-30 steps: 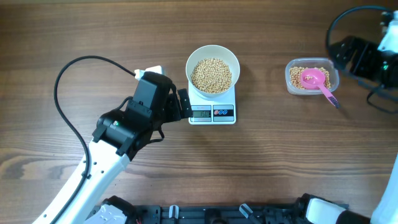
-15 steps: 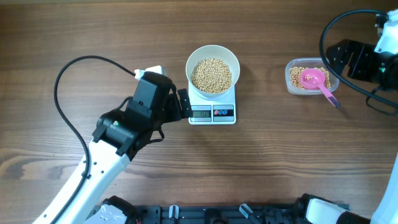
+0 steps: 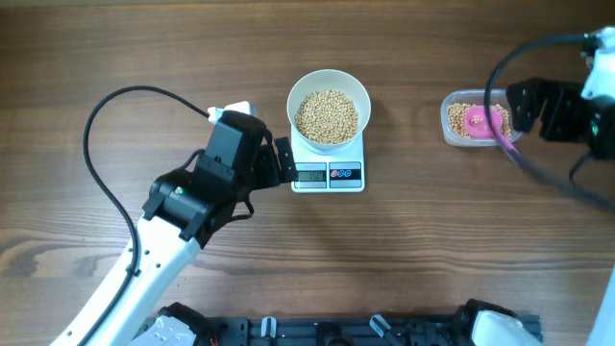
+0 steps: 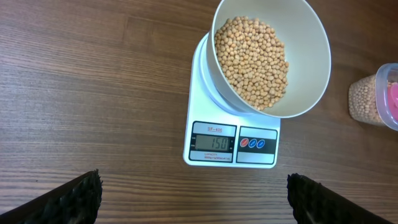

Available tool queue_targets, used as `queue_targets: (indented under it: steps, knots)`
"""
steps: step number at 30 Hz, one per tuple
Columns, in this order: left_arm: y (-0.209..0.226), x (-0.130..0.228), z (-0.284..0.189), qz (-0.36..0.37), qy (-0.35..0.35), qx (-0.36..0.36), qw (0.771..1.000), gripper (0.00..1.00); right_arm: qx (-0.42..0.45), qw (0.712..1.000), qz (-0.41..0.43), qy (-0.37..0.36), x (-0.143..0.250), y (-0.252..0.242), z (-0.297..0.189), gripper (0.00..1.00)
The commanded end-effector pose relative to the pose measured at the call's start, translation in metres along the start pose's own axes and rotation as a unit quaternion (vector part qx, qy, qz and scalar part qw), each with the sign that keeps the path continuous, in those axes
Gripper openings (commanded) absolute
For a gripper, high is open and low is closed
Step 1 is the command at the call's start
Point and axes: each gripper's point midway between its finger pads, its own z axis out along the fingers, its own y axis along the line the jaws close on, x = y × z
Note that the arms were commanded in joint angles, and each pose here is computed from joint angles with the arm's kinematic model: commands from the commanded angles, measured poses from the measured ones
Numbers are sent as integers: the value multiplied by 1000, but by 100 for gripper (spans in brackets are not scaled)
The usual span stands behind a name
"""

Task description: Scoop item into bowl and weigh 150g on scale

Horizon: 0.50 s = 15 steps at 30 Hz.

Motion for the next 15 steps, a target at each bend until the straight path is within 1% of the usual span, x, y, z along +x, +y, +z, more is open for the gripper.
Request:
queue_targets:
  steps: [1, 5, 7, 12, 15]
  knots:
    - [2, -3, -2, 2, -8, -2, 1000, 100, 22, 996, -63, -60, 8, 16, -37, 100]
    - [2, -3, -2, 2, -8, -2, 1000, 100, 28, 987, -90, -133, 29, 28, -53, 99]
    - [2, -3, -2, 2, -8, -2, 1000, 100, 34, 980, -101, -171, 43, 29, -52, 100]
    - [2, -3, -2, 2, -8, -2, 1000, 100, 47, 957, -124, -258, 86, 24, -27, 100]
    - [2, -3, -2, 2, -8, -2, 1000, 100, 51, 945, -132, -295, 105, 21, -10, 100]
